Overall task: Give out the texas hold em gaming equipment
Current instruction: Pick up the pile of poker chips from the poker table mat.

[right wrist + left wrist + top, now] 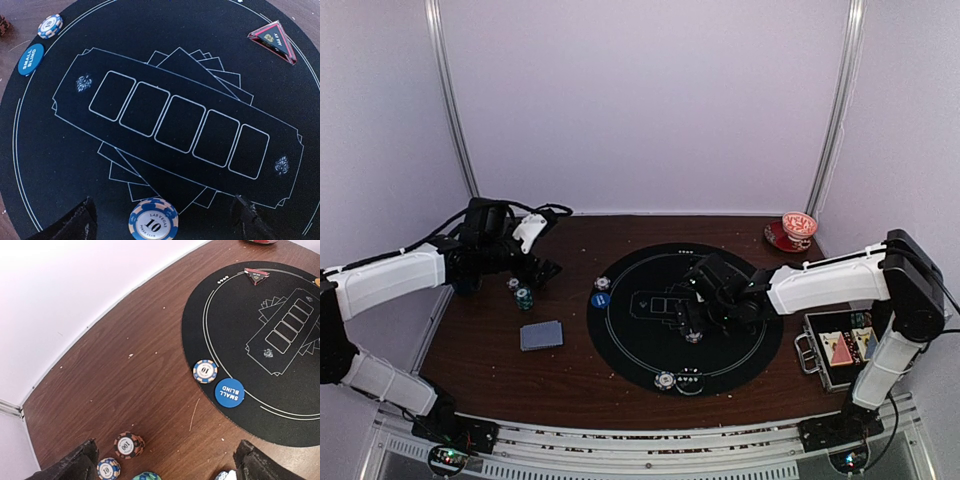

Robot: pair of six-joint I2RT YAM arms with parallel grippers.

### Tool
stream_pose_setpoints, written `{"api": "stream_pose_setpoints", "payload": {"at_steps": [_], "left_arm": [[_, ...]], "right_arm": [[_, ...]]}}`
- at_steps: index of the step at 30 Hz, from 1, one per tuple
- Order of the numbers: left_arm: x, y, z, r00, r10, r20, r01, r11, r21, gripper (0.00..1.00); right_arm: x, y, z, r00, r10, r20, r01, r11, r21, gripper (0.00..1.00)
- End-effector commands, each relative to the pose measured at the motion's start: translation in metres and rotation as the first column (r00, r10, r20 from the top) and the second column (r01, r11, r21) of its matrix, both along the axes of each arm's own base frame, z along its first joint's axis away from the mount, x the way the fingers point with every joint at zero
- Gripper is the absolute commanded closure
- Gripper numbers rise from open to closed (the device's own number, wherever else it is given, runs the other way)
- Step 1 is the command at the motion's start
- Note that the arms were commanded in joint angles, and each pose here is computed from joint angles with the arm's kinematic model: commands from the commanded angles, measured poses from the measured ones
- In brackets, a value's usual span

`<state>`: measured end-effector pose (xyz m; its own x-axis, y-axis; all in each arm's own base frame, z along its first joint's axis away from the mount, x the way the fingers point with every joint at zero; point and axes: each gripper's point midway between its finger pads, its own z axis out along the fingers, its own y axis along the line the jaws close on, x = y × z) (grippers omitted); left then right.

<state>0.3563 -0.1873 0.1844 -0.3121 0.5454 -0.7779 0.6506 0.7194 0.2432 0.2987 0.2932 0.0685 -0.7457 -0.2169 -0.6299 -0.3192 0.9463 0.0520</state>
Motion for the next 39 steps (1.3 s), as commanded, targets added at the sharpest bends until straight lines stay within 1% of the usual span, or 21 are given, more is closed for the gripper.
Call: {"api": "stream_pose_setpoints", "payload": {"at_steps": [1,6,15,18,23,27,30,39], "left_arm": [[0.005,-0.010,0.011,0.997,-0.019,0.068,0.025,0.996,-0.089,0.02],[0.009,-0.008,0.006,0.997,0.008,0.079,0.000,0.995,-0.098,0.02],[0.003,-0.003,0.022,0.989,0.025,0.148,-0.006,0.992,-0.127,0.02],[0.001,-0.003,0.024,0.987,0.021,0.156,0.000,0.991,-0.133,0.02],[0.003,-0.002,0.021,0.988,0.030,0.153,-0.010,0.992,-0.125,0.02],[0.005,-0.002,0.018,0.989,0.029,0.147,-0.011,0.992,-0.124,0.02],[0.005,-0.002,0.017,0.989,0.032,0.147,-0.014,0.993,-0.121,0.02],[0.006,0.001,0.019,0.987,0.045,0.155,-0.027,0.993,-0.118,0.02]], "right_arm": [[-0.015,0.007,-0.010,0.998,0.047,-0.046,-0.048,0.999,-0.023,0.07],[-0.019,0.007,-0.023,0.997,0.048,-0.063,-0.052,0.997,-0.055,0.10],[-0.020,0.001,-0.040,0.997,0.031,-0.065,-0.038,0.991,-0.125,0.18],[-0.019,0.001,-0.042,0.998,0.030,-0.063,-0.037,0.992,-0.124,0.23],[-0.021,0.000,-0.049,0.997,0.029,-0.071,-0.038,0.991,-0.128,0.26],[-0.022,0.002,-0.050,0.997,0.035,-0.075,-0.043,0.993,-0.111,0.33],[-0.024,0.004,-0.052,0.995,0.044,-0.085,-0.053,0.993,-0.104,0.37],[-0.027,0.002,-0.052,0.996,0.037,-0.087,-0.044,0.996,-0.083,0.41]]}}
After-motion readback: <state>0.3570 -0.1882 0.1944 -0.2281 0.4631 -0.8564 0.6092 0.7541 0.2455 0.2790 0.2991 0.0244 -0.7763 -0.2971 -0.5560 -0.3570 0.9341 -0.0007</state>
